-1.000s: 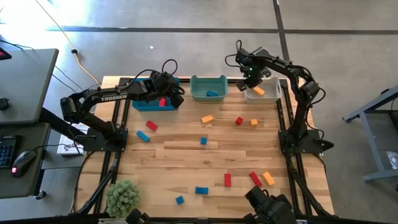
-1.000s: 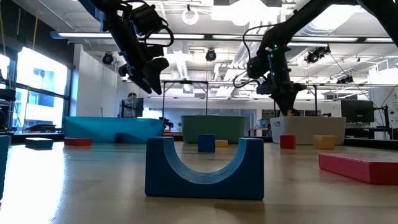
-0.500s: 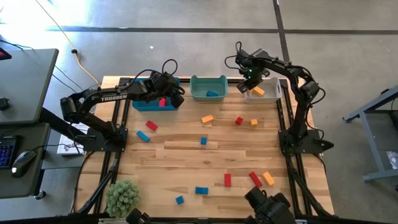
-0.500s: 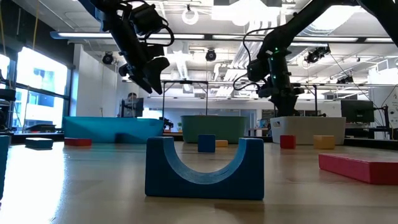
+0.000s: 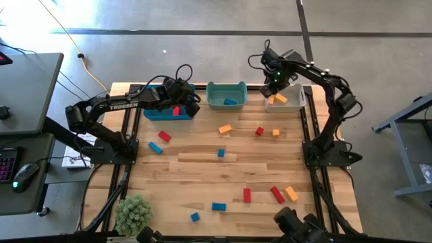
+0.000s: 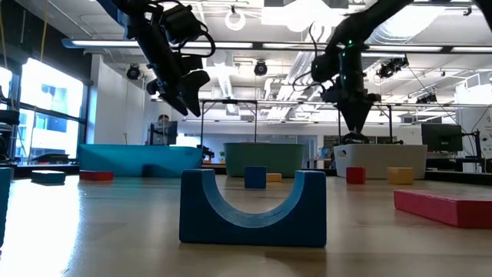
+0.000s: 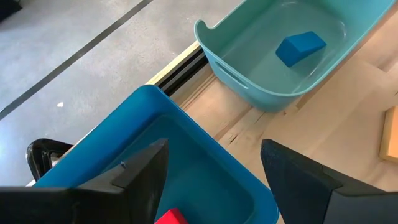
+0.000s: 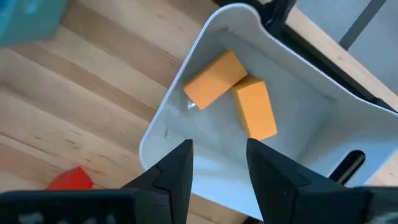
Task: Sort & place blocks by color
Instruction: Put the red block into the blue bin
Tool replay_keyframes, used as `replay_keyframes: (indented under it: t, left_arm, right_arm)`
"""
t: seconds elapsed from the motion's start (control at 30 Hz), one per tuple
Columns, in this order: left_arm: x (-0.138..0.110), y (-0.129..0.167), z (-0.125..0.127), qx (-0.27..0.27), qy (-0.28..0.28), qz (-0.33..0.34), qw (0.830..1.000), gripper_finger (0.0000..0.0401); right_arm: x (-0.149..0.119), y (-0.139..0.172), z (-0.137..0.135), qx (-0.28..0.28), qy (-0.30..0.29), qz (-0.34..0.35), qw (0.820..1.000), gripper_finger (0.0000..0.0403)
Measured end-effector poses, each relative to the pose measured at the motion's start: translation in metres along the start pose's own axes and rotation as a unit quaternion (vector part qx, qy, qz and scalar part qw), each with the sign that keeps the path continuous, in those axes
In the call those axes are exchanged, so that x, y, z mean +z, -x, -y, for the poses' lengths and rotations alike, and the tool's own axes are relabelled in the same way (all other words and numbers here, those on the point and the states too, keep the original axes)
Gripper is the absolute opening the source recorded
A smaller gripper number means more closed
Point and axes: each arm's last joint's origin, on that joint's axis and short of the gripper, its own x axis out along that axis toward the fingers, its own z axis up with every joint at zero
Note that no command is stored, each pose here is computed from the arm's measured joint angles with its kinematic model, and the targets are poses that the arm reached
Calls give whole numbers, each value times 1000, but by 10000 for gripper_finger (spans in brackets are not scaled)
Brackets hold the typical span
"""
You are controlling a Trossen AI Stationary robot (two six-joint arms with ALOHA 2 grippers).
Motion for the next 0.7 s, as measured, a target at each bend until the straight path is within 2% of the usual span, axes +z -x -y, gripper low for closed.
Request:
replay_keyframes:
  t: [0.23,0.43,0.7]
  left_arm:
    - [-5,0,0,-3,12,-26,1000,243]
    - [-16,2,2,-38,18,-84,996,243]
    - [-32,11,15,-64,-59,-154,984,243]
  right_arm:
    - [-13,27,-5,75,-24,34,996,138]
    - [-23,41,-18,96,-34,50,993,138]
    - [-32,47,-50,106,-28,45,993,138]
